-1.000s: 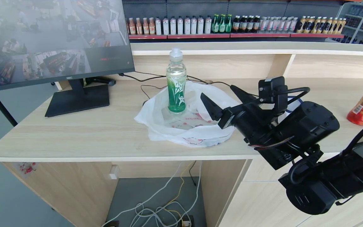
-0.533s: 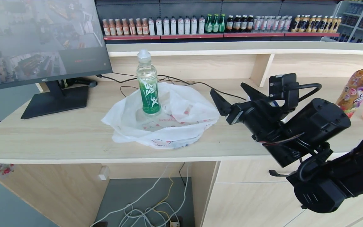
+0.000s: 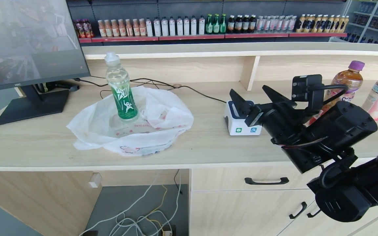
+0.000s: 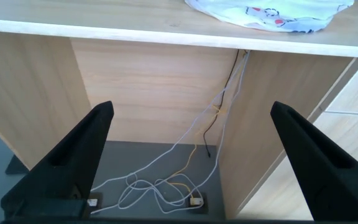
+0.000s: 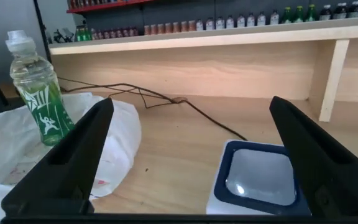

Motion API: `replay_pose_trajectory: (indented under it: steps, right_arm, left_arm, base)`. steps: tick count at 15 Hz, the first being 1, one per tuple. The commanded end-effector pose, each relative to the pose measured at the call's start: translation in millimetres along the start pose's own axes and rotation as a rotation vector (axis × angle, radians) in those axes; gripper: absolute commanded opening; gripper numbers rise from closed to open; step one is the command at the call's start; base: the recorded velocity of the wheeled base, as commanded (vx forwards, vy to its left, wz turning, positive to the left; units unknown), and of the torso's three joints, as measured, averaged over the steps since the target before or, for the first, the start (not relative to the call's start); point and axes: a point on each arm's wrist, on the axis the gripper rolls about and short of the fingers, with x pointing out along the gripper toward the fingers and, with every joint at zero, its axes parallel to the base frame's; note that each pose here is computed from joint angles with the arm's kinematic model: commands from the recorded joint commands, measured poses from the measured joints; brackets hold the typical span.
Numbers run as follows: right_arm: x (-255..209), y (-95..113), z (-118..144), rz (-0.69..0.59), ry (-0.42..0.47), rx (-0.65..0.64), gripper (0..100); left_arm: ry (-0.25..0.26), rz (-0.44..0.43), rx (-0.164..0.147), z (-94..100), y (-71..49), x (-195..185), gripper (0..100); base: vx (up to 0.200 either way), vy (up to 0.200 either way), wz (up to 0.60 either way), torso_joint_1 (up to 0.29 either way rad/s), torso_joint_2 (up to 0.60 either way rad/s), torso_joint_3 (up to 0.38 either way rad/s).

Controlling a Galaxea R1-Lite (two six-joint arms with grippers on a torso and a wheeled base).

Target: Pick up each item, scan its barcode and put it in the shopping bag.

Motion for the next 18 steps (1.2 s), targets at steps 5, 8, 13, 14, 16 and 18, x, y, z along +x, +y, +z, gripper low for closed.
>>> replay_pose_trajectory:
  steps: [5,8,13,14,16,18]
  right_arm:
    - [-10,-2,-2,0.001,0.031,-0.005,100]
    - [-10,-2,-1,0.000,0.028,-0.009,100]
    - [-11,-2,6,0.001,0.008,-0.005,100]
    - [-11,-2,8,0.001,0.004,-0.005,100]
    - [-14,-2,8,0.001,0.011,-0.006,100]
    - [-17,0,8,0.010,0.019,-0.003,100]
  left_arm:
    - [0.000,-0.002,0.002,0.0,0.0,0,100]
    - [0.000,0.000,0.002,0.0,0.0,0,100]
    - [-0.002,0.000,0.005,0.3,0.0,0,100]
    - [0.000,-0.002,0.002,0.0,0.0,0,100]
    - [0.000,0.000,-0.001,0.0,0.0,0,100]
    - [0.003,0.000,-0.001,-0.3,0.0,0,100]
  base:
    - [0.000,-0.200,0.00,0.003,0.00,0.004]
    - [0.000,-0.200,0.00,0.002,0.00,0.005]
    - [0.000,-0.200,0.00,0.001,0.00,0.005]
    - [0.000,-0.200,0.00,0.002,0.00,0.012]
    - [0.000,-0.200,0.00,0.002,0.00,0.002]
    - [0.000,-0.100,0.00,-0.001,0.00,0.004]
